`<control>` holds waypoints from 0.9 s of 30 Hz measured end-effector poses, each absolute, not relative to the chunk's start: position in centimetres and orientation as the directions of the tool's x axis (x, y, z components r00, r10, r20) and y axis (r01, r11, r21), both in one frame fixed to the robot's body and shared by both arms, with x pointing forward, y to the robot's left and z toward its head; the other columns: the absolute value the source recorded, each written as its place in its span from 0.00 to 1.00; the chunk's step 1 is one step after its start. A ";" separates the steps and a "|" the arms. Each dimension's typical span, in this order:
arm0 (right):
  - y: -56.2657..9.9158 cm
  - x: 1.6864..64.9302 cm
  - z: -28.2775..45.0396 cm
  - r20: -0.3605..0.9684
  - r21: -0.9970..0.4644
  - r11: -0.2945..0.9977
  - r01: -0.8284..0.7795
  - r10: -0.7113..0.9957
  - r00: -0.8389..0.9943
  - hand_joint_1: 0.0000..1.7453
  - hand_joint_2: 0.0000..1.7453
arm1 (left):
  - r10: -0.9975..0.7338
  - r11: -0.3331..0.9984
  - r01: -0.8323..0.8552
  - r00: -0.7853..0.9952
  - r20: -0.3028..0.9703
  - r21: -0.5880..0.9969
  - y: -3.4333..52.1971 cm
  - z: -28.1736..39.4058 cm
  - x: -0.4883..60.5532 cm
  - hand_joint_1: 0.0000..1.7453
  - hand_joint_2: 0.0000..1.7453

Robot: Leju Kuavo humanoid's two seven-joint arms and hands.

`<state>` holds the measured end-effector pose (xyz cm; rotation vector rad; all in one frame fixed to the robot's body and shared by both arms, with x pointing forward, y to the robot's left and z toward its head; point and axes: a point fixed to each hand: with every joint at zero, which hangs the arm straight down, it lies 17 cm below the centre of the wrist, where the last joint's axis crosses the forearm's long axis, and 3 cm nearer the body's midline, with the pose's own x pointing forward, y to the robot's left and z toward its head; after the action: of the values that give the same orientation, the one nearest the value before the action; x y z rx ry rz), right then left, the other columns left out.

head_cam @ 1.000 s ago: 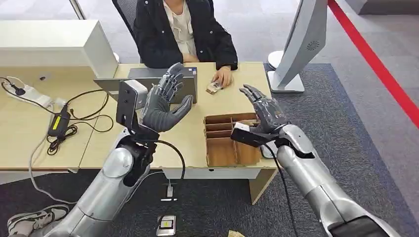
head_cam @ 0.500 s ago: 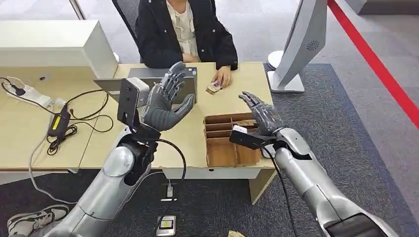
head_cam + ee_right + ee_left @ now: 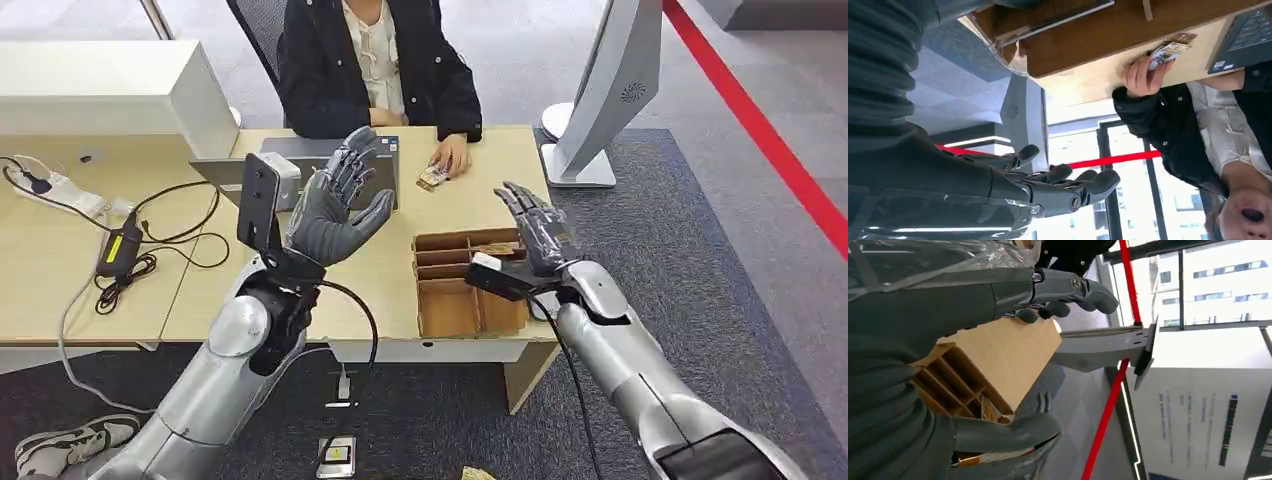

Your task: Pass the card to the sensor for recognition and then transmit it.

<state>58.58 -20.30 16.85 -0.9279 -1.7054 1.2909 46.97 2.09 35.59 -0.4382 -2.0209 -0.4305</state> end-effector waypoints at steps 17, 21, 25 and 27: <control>-20.8 58.6 15.7 0.164 -0.976 0.209 0.067 0.898 -0.407 0.97 1.00 | 0.136 0.874 0.473 -0.455 0.880 0.110 2.2 35.8 47.0 0.00 1.00; -20.9 58.6 15.5 0.166 -0.976 0.208 0.062 0.899 -0.404 1.00 1.00 | 0.136 0.874 0.473 -0.456 0.879 0.110 2.2 35.8 47.0 0.00 1.00; -20.9 58.6 15.4 0.170 -0.976 0.210 0.056 0.899 -0.403 1.00 1.00 | 0.138 0.874 0.474 -0.456 0.879 0.109 2.1 35.9 46.9 0.00 1.00; -20.9 58.6 15.3 0.173 -0.976 0.212 0.054 0.899 -0.402 1.00 1.00 | 0.138 0.874 0.474 -0.457 0.879 0.109 2.1 35.9 46.9 0.00 1.00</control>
<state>58.57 -20.95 15.34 -0.9073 -1.6631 1.2933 46.92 2.14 35.90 -0.4455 -2.0328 -0.4184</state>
